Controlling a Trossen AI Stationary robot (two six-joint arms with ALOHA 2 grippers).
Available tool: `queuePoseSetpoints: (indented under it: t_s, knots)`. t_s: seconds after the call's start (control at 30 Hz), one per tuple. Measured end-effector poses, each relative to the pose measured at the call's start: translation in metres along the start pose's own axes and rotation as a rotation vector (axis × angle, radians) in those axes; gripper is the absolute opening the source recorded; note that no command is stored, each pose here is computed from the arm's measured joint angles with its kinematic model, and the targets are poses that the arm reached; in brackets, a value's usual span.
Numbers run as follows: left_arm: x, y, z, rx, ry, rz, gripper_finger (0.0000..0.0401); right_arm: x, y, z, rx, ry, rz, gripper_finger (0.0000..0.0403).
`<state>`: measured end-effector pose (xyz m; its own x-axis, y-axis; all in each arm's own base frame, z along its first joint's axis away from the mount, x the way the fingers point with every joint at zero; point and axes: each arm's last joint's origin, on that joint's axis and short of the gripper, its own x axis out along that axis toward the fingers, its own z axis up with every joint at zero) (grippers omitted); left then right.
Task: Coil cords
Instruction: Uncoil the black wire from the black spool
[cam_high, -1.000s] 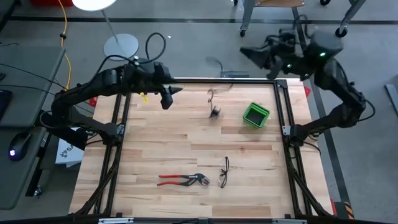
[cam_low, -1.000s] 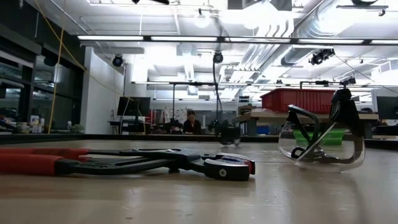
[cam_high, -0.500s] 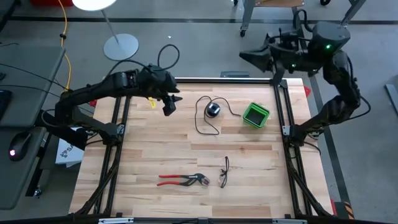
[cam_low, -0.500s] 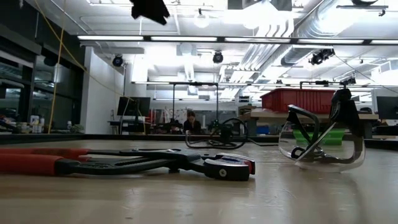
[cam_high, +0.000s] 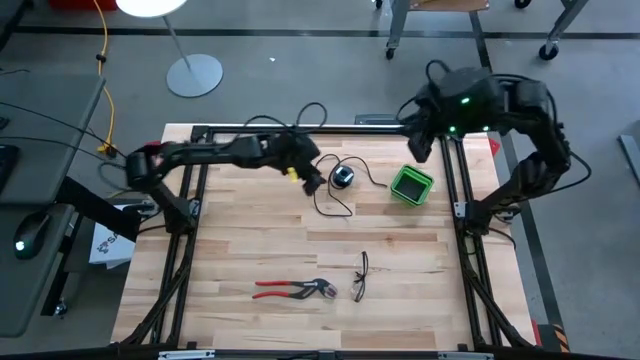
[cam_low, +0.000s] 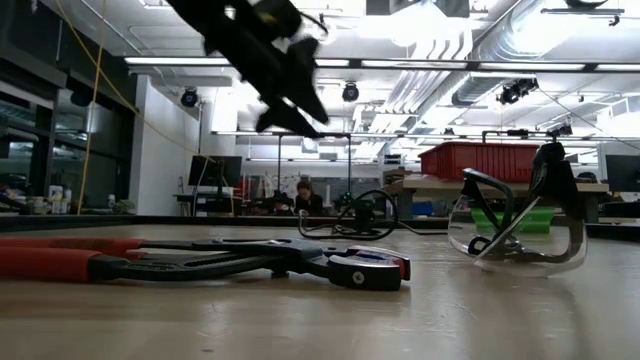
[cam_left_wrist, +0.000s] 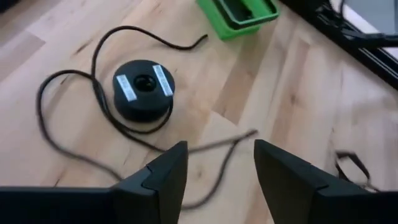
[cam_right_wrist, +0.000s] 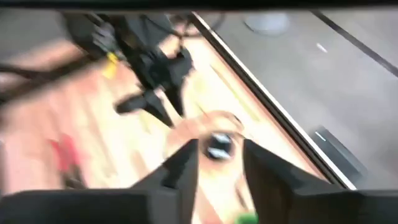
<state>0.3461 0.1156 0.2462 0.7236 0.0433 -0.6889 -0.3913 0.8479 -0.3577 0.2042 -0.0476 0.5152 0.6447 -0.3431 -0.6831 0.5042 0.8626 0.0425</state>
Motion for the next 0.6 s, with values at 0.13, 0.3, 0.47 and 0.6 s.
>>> queuePoseSetpoints:
  t_s: [0.13, 0.3, 0.47, 0.6]
  knots:
    - [0.036, 0.019, 0.016, -0.108, 0.038, 0.042, 0.0199, 0.014, 0.001, 0.004, -0.031, 0.016, -0.099, 0.0183]
    - [0.068, 0.054, 0.023, -0.387, 0.158, 0.071, 0.0215, 0.017, 0.000, 0.004, -0.030, 0.029, -0.124, 0.0198]
    - [0.093, 0.080, 0.013, -0.589, 0.222, 0.034, 0.0216, 0.014, -0.001, 0.004, -0.009, 0.011, -0.127, 0.0199]
    - [0.102, 0.082, 0.018, -0.658, 0.181, -0.036, 0.0216, 0.011, -0.002, 0.003, -0.003, 0.008, -0.128, 0.0199]
